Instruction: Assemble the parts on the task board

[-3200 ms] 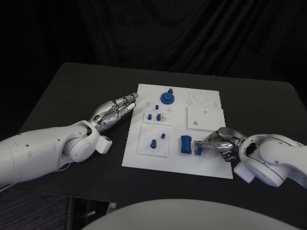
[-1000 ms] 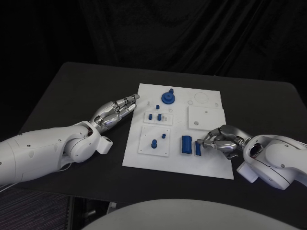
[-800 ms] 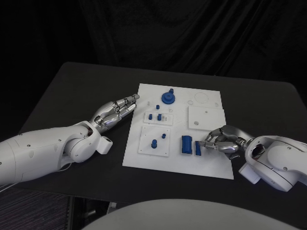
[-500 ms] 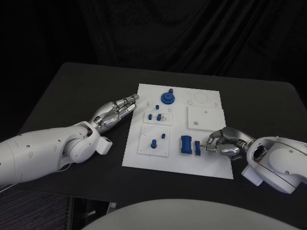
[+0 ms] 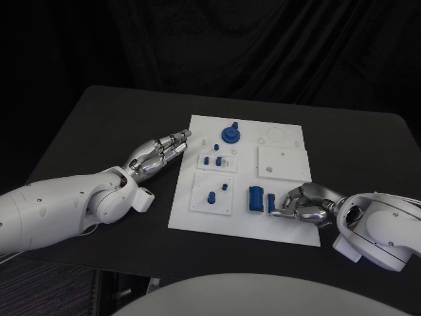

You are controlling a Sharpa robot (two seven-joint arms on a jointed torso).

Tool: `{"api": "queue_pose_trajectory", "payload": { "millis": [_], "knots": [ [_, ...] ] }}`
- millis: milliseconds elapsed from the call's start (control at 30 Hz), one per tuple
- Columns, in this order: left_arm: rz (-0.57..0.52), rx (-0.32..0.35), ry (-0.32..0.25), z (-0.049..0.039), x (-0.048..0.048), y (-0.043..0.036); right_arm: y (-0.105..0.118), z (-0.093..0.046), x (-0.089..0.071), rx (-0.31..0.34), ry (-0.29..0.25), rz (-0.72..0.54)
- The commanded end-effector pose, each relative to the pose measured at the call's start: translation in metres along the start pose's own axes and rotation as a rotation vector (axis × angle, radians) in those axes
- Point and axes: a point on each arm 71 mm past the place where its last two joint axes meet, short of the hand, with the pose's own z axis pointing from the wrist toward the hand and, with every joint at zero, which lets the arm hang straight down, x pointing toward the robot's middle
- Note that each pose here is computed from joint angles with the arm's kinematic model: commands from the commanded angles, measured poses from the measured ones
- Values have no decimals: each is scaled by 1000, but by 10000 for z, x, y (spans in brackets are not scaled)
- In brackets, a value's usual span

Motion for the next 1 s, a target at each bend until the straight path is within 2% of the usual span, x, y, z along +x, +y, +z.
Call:
{"api": "queue_pose_trajectory", "payload": {
  "millis": [33, 633, 1000],
  "knots": [
    [-8, 15, 11, -1, 14, -8, -23, 3, 25, 21, 18, -24],
    [-10, 11, 14, 1, 17, -1, -39, 43, 7, 36, -4, -18],
    [-11, 9, 15, 0, 20, 0, -44, 76, 14, 51, 8, -27]
  ]
}}
